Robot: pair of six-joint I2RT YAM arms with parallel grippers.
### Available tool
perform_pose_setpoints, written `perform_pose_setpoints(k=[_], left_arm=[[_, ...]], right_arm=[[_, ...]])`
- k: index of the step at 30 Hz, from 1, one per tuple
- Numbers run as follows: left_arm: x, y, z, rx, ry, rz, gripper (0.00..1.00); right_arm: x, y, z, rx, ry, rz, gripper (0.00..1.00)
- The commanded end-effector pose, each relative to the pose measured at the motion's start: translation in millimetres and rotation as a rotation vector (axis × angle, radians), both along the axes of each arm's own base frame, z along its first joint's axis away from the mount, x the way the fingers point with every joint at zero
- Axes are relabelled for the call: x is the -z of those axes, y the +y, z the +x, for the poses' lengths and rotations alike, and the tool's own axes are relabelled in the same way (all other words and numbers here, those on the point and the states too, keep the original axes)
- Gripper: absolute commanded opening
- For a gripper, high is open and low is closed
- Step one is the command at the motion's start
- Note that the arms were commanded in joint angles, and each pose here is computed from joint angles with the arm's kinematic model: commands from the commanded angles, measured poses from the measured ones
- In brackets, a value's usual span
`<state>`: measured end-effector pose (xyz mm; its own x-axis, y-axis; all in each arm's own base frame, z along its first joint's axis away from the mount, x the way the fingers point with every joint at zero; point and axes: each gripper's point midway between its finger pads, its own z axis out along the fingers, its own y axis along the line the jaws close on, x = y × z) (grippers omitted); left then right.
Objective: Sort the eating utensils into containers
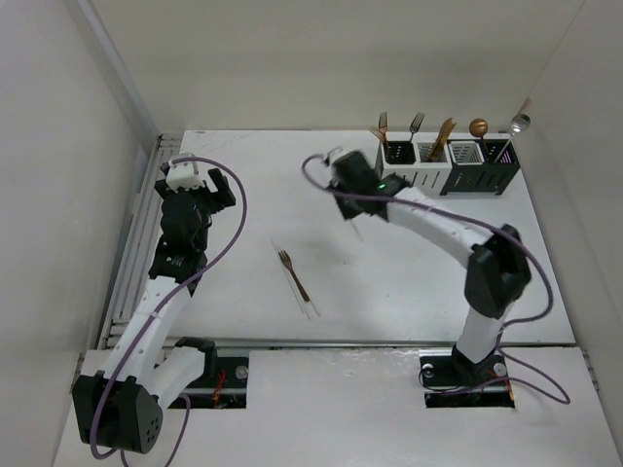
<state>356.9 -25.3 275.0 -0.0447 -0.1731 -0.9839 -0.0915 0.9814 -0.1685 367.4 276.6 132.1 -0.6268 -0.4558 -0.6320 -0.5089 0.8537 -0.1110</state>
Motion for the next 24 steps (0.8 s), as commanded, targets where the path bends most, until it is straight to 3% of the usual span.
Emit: perform_pose_setpoints(k=[1, 4, 9, 15, 19, 24], left_arm=[[-29.5, 0.5, 1.4, -0.003, -0.077, 0.002, 0.80], [-29.4, 4.0, 3.3, -0.014, -0.070, 0.004, 0.80], [-24.2, 11.1, 9.2, -0.033, -0.038, 0.028, 0.80], [-32.6, 14.4, 20.1, -0.043, -0.023, 0.050, 0.80], [-26.4, 11.0, 22.9, -0.017, 0.028, 0.079, 0.79], [-24.0, 9.1, 25.3, -0.004, 0.067, 0.093, 0.77]], right_arm=[[-138.3, -57.2, 65.4, 0.116, -0.341, 0.198, 0.00], [-189.8, -104.9, 88.4, 0.167, -0.512, 0.249, 0.00], [-238.7, -230.8, 135.0, 0.362, -0.775, 0.260, 0.00], [-220.3, -320.9, 192.2, 0.458, -0.838, 0.220, 0.00], [-214.4, -346.7, 226.9, 0.483, -0.877, 0.212, 0.00], [-165.6, -362.9, 256.3, 0.500, -0.837, 0.217, 0.00]])
